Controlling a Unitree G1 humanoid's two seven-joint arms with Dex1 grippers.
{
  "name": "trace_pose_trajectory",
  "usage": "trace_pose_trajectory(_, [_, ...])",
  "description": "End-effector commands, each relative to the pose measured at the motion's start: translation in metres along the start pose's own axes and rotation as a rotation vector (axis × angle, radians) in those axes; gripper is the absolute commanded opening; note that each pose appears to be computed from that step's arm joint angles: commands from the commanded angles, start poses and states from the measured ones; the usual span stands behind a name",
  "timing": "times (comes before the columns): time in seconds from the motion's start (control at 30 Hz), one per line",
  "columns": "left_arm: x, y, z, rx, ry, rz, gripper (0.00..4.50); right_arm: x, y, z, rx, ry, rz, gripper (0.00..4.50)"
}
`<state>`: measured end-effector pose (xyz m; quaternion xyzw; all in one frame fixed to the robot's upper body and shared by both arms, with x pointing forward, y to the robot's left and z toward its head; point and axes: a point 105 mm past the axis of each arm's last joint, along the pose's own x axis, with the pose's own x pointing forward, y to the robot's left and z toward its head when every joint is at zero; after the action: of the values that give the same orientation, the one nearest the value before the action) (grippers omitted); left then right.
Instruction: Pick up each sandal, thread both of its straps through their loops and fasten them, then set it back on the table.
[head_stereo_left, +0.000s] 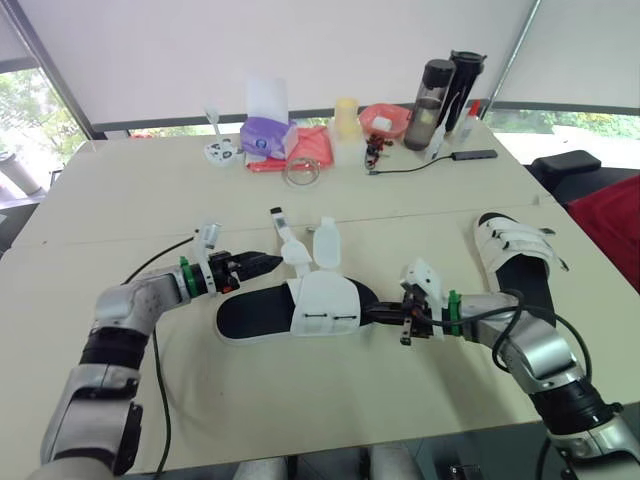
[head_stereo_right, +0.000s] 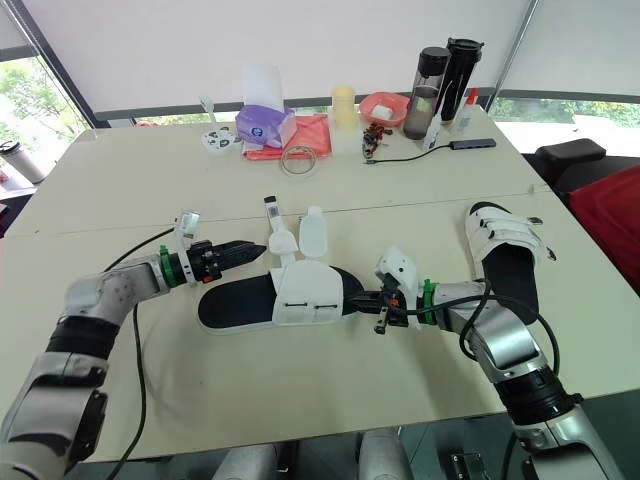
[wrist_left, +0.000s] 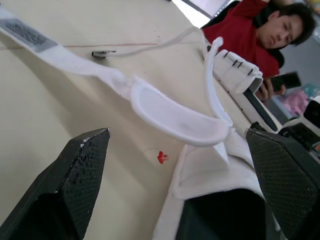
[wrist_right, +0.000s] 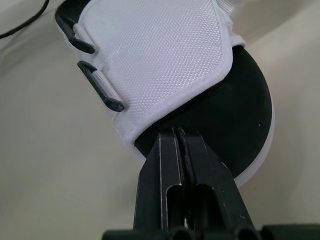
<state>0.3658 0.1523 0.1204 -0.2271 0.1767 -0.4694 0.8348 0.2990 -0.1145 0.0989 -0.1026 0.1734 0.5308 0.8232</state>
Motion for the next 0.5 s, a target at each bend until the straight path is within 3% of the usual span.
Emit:
trace_pose_trajectory(0.03, [0.005,0.003,0.007,0.008,0.009,-0.036,4.5,0.003,-0.001,0.005,-0.036,-0.005,0.003,0.08])
trace_pose_trajectory(0.13, [0.017,0.007,0.011,-0.02,0.001,-0.039,4.5,0.007,-0.001,0.001,-0.038,0.012,0.008,0.08])
trace_pose_trajectory(0.5, [0.058,0.017,0.035,-0.237,-0.223,0.026,4.5,0.013,-0.002,-0.001,-0.012,0.001,-0.012,0.08])
